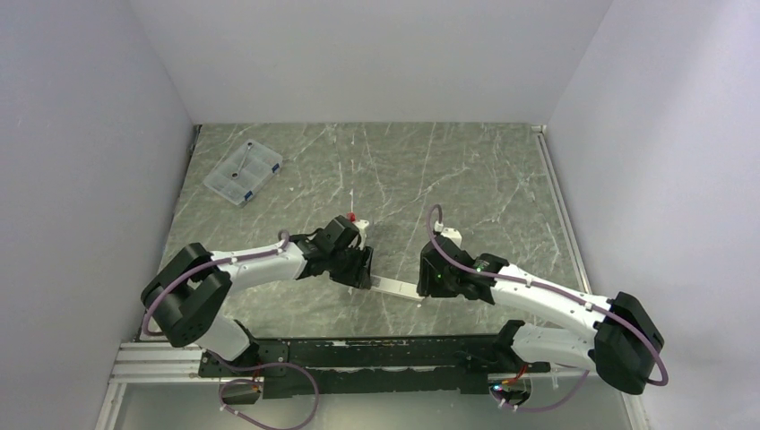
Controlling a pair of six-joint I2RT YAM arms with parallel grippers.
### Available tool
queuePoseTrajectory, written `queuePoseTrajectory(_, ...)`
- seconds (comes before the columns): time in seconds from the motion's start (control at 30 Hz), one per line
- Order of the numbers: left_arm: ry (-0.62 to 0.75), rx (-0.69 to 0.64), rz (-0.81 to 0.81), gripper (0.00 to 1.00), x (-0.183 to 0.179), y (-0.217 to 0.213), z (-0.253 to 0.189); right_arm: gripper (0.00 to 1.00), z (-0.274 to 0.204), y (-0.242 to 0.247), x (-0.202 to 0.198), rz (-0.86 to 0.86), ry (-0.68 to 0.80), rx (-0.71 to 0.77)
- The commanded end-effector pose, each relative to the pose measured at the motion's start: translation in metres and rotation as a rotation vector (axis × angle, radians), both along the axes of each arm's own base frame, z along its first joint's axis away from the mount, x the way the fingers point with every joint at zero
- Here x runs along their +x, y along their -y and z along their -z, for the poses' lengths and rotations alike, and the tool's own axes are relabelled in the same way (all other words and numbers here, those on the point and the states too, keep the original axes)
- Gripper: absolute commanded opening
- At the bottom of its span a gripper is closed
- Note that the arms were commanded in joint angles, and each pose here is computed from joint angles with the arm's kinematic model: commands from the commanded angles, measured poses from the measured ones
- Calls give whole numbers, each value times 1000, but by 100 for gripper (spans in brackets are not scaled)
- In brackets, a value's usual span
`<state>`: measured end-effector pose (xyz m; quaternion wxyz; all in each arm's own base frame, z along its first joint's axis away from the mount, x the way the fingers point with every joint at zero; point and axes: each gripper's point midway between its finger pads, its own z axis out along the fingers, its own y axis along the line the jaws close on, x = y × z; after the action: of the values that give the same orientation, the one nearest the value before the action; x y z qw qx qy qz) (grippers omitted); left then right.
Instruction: Load the batteries into the remote control
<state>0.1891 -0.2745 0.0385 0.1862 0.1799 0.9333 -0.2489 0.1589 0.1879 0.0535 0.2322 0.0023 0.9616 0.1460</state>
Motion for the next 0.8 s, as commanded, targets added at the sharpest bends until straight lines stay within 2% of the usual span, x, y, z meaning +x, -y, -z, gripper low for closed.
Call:
queuePoseTrajectory(0.0,31,-38,22,54,11,16,-10,46,3,-3,5,61,5,41)
queuePoseTrajectory(0.43,28,-42,32,49,13,21,-9,43,12,-3,7,103,-18,47)
queuePoseTrajectory(0.77,32,-50,41,48,15,24,-13,36,15,-4,8,127,-34,52)
